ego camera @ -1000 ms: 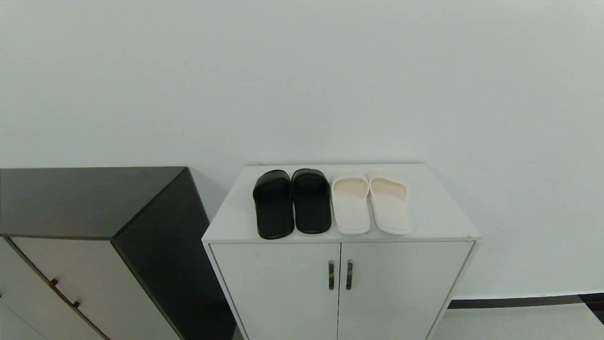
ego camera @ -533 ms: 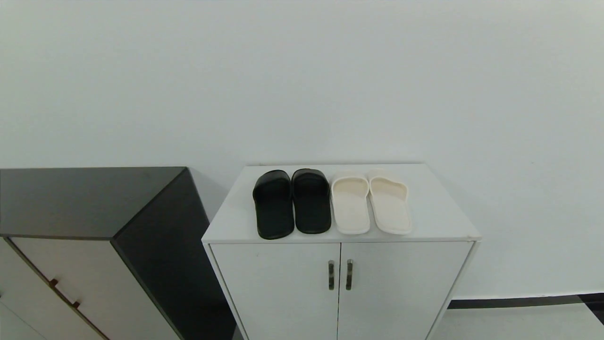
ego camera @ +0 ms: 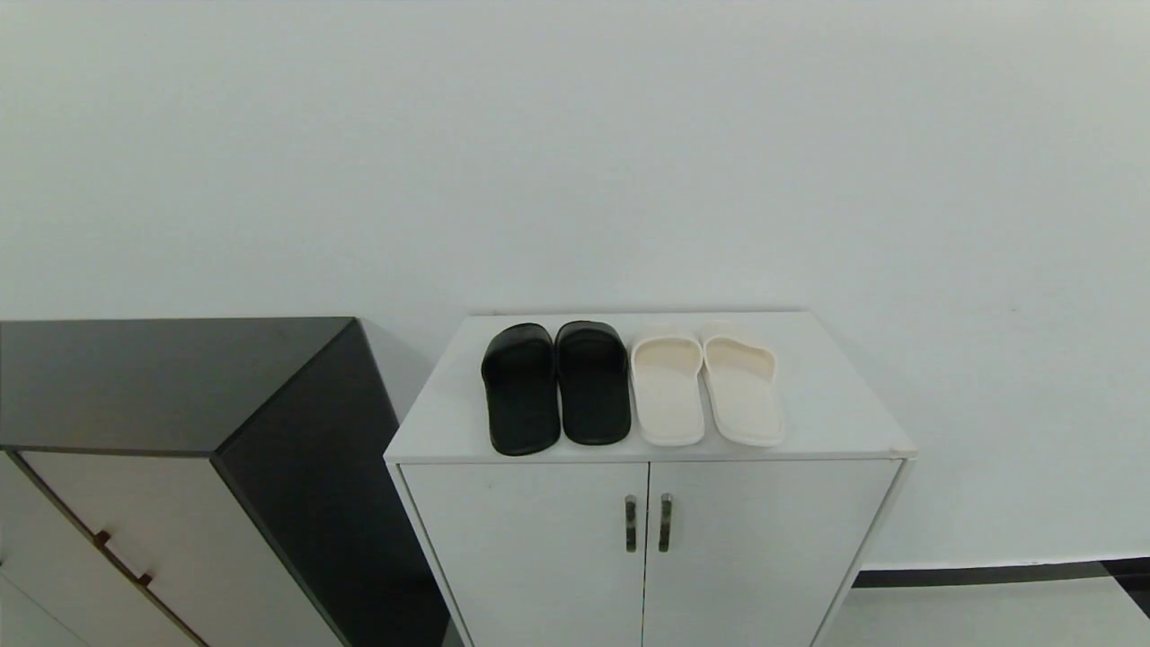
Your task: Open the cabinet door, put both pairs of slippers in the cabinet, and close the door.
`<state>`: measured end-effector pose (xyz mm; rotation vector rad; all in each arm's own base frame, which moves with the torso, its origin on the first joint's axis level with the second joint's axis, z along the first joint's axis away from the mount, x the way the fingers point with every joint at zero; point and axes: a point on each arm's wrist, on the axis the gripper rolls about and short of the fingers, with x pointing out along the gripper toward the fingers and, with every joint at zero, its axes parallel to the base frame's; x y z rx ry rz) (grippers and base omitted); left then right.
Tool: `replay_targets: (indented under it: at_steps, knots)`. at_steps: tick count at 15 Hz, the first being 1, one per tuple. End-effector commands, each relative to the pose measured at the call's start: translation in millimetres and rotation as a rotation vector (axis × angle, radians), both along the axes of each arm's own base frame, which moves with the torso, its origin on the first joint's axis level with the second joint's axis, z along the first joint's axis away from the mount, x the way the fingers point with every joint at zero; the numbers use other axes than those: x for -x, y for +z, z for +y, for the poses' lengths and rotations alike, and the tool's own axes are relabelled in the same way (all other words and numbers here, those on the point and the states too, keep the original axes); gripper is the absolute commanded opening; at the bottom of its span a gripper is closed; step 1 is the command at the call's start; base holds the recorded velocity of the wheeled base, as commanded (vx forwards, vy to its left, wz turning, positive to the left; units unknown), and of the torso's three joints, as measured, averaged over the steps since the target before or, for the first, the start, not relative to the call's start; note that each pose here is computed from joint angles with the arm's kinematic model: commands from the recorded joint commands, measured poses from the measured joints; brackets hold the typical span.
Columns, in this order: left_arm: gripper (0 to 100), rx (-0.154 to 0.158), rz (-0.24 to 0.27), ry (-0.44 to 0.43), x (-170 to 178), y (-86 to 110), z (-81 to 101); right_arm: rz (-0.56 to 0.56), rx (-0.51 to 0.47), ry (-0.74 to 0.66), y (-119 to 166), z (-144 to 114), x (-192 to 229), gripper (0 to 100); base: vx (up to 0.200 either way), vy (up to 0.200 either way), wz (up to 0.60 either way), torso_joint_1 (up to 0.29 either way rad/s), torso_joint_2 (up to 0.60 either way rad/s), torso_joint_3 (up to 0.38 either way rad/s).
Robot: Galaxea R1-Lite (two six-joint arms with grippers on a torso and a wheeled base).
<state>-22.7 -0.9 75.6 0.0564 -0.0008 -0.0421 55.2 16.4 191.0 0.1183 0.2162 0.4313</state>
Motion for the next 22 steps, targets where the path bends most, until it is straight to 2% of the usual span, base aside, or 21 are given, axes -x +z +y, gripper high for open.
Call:
replay_targets:
  at_steps: [1,3,5,9,10,12,18,22]
  knots:
    - [0,0.0,0.001,0.001,-0.1,0.1,0.0,0.143,0.042,0.11,9.9,32.2,-49.5,100,0.0,0.0,0.0,0.0,0.0,0.0]
    - [0,0.0,0.001,0.001,-0.1,0.1,0.0,0.201,0.027,0.128,16.1,65.7,-67.9,100,0.0,0.0,0.0,0.0,0.0,0.0]
    - [0,0.0,0.001,0.001,-0.1,0.1,0.0,0.199,0.009,0.112,16.5,99.7,-85.8,100,0.0,0.0,0.0,0.0,0.0,0.0]
    - [0,0.0,0.001,0.001,-0.1,0.1,0.0,0.197,0.071,-0.01,1.3,146.6,-130.9,100,0.0,0.0,0.0,0.0,0.0,0.0]
    - [0,0.0,0.001,0.001,-0.1,0.1,0.0,0.172,0.087,-0.101,-7.3,164.1,-153.0,100,0.0,0.0,0.0,0.0,0.0,0.0]
    - [0,0.0,0.001,0.001,-0.1,0.1,0.0,0.127,0.086,-0.187,-18.8,185.1,-178.6,100,0.0,0.0,0.0,0.0,0.0,0.0]
    - [0,0.0,0.003,0.001,-0.1,-0.1,0.0,0.075,0.09,-0.323,-38.1,235.8,-240.2,100,0.0,0.0,0.0,0.0,0.0,0.0]
    - [0,0.0,0.003,0.001,-0.1,-0.1,0.0,0.064,0.101,-0.389,-55.8,246.2,-279.4,100,0.0,0.0,0.0,0.0,0.0,0.0]
